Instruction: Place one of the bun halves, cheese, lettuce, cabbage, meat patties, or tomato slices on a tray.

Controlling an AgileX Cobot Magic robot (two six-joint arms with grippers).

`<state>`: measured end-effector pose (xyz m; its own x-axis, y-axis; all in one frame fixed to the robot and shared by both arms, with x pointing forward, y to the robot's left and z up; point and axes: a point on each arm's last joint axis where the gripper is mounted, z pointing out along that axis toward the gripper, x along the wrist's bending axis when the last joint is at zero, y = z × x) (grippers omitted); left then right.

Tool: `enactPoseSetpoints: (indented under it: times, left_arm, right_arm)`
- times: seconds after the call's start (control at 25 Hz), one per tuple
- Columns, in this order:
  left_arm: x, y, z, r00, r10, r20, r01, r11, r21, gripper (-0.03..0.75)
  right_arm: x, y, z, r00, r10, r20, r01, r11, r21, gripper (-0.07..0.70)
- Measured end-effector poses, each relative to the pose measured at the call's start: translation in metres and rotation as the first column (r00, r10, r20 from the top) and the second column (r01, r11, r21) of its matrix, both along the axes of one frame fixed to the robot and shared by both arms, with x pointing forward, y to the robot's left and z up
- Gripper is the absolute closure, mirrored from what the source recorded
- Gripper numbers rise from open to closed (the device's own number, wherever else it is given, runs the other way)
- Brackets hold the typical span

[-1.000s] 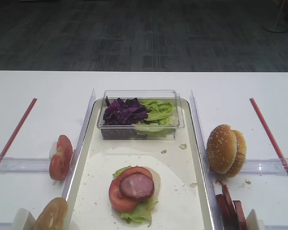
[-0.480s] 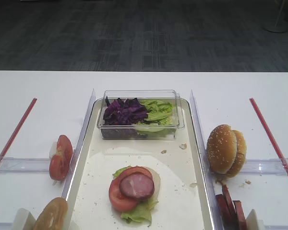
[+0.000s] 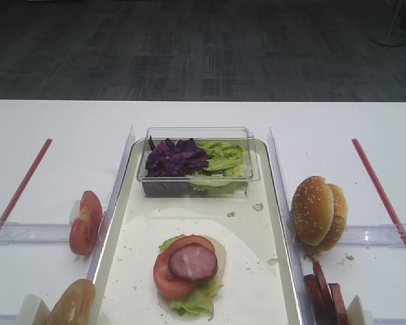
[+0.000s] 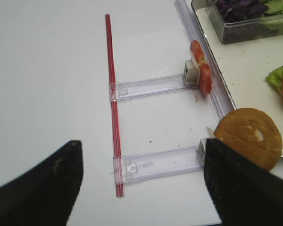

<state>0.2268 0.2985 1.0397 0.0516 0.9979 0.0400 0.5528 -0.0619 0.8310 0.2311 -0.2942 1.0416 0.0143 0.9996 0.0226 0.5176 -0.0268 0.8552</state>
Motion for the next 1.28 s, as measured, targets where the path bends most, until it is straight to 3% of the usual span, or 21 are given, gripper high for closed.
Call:
enactPoseSetpoints:
  times: [1.28]
  left_arm:
    - [0.0000, 0.0000, 0.0000, 1.000, 0.000, 0.000, 0.000, 1.000, 0.000, 0.223]
  right_arm:
    - [0.0000, -0.0007, 0.0000, 1.000, -0.006, 0.000, 0.006, 1.000, -0.005, -0.034]
